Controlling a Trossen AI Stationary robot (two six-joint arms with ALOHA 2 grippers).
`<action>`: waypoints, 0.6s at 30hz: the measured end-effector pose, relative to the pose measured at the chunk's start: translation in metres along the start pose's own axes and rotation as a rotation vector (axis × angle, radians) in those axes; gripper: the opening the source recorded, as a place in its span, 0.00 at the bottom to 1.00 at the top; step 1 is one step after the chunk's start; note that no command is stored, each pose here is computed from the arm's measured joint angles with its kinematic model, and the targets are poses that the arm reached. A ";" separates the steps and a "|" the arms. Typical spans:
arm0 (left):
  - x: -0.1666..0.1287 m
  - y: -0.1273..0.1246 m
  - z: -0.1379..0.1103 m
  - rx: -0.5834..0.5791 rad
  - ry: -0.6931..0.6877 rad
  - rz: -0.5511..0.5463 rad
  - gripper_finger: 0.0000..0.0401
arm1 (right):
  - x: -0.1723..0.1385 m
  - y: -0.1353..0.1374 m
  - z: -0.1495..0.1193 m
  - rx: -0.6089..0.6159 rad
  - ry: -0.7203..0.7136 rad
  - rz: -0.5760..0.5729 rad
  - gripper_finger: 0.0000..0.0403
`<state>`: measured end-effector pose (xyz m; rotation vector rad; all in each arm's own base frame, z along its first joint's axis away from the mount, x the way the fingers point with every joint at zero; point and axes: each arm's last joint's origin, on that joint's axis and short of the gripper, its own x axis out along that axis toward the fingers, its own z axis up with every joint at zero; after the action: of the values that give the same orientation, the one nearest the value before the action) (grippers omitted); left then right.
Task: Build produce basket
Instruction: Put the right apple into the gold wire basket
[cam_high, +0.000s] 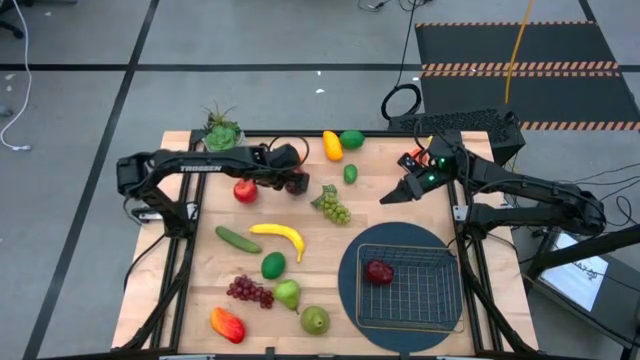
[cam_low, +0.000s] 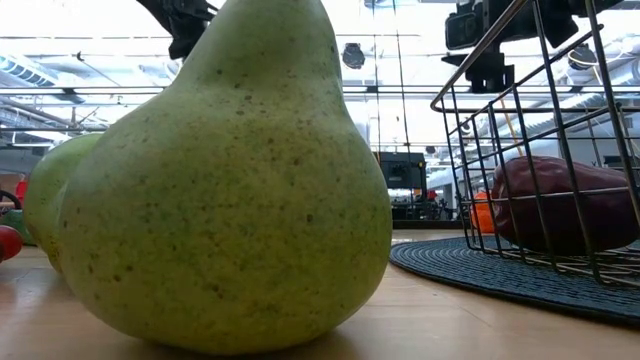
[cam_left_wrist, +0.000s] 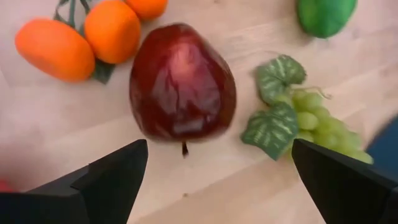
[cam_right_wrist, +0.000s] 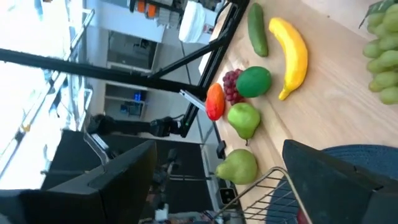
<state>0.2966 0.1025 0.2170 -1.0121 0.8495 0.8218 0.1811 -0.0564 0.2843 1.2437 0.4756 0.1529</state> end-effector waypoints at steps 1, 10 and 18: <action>0.002 0.001 0.002 0.009 -0.001 0.005 1.00 | 0.000 0.000 0.000 0.007 -0.004 -0.001 0.85; 0.029 0.007 0.011 0.065 0.009 0.040 1.00 | 0.000 -0.001 0.002 0.050 -0.056 -0.025 0.85; 0.046 0.010 0.014 0.117 0.013 0.050 1.00 | 0.000 -0.001 0.003 0.062 -0.079 -0.037 0.85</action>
<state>0.3110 0.1272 0.1768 -0.8972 0.9266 0.7994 0.1818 -0.0596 0.2839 1.2959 0.4375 0.0580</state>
